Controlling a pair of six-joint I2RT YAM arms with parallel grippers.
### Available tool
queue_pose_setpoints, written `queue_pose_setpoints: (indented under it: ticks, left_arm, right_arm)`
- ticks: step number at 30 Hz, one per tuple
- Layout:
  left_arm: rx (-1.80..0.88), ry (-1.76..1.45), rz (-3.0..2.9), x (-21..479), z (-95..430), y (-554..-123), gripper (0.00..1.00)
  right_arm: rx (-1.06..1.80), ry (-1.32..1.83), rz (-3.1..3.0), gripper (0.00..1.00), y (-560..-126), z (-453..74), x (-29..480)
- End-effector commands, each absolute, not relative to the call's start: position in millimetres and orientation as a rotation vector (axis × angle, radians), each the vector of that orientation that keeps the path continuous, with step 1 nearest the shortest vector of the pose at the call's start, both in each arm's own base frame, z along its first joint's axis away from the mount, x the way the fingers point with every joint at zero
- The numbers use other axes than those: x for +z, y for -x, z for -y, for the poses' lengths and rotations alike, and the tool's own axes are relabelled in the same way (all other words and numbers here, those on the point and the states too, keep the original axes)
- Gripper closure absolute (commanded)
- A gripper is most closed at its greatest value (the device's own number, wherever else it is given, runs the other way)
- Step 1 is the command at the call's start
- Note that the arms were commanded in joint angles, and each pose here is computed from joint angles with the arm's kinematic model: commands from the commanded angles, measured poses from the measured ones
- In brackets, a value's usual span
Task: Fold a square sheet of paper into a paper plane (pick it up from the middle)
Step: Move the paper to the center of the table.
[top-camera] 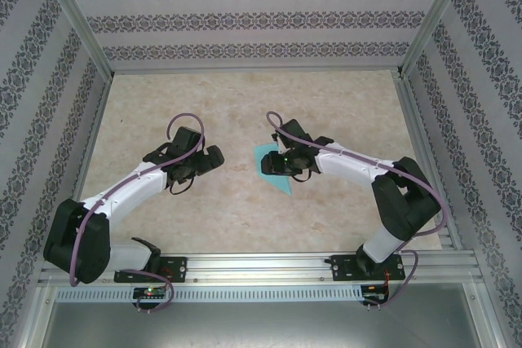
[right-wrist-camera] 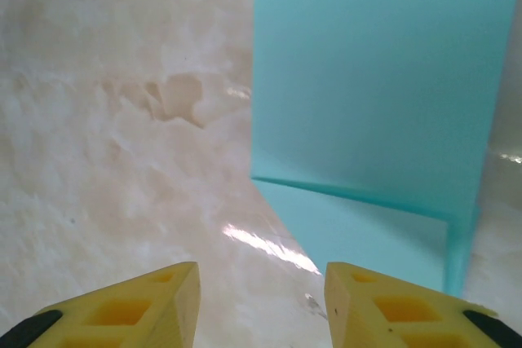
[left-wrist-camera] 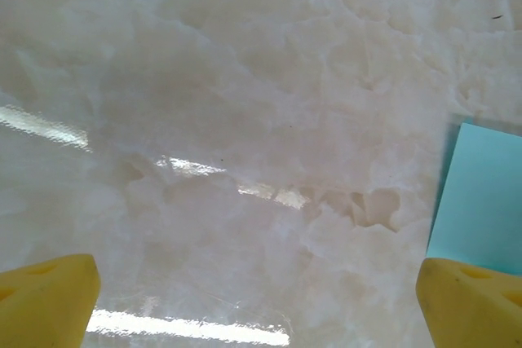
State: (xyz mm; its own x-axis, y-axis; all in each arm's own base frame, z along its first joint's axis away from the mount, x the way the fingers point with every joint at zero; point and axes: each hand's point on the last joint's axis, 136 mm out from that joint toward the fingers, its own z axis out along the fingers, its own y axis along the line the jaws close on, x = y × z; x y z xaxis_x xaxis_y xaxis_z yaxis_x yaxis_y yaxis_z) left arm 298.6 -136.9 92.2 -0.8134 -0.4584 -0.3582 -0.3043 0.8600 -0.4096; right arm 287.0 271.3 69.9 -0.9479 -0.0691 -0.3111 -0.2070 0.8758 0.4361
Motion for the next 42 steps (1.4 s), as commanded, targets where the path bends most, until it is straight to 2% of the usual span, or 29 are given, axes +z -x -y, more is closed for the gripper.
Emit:
queue_pose_setpoints:
  ticks: [1,7,16,22,25,28,32,42]
  left_arm:
    - [-0.528,0.548,-2.535,103.4,142.5,-311.3,0.00]
    - [-0.547,0.523,-2.544,103.7,145.2,-308.5,0.00]
    - [-0.580,0.478,-2.537,106.5,150.0,-307.8,0.00]
    - [-0.617,0.471,-2.545,103.4,155.7,-306.1,0.00]
    - [-0.667,0.462,-2.544,103.3,162.5,-303.3,0.00]
    - [-0.767,0.437,-2.535,104.1,177.0,-301.8,0.00]
    - [-0.869,0.382,-2.540,106.1,197.3,-302.1,0.03]
    - [-1.042,0.271,-2.615,89.6,243.6,-299.4,0.16]
  right_arm:
    - [0.628,0.037,-2.768,0.56,-307.2,-281.1,58.0]
    - [0.582,0.012,-2.845,0.57,-316.0,-289.8,30.4]
    - [0.707,0.126,-2.923,0.57,-281.0,-313.3,13.0]
    - [0.759,0.116,-2.804,0.57,-298.6,-313.2,52.8]
    - [0.772,0.071,-2.721,0.57,-302.8,-298.7,81.1]
    - [0.771,-0.013,-2.694,0.61,-297.4,-280.6,87.9]
    - [0.802,-0.125,-2.707,0.67,-286.2,-269.8,78.6]
    - [0.759,-0.196,-2.787,0.71,-285.8,-267.3,42.1]
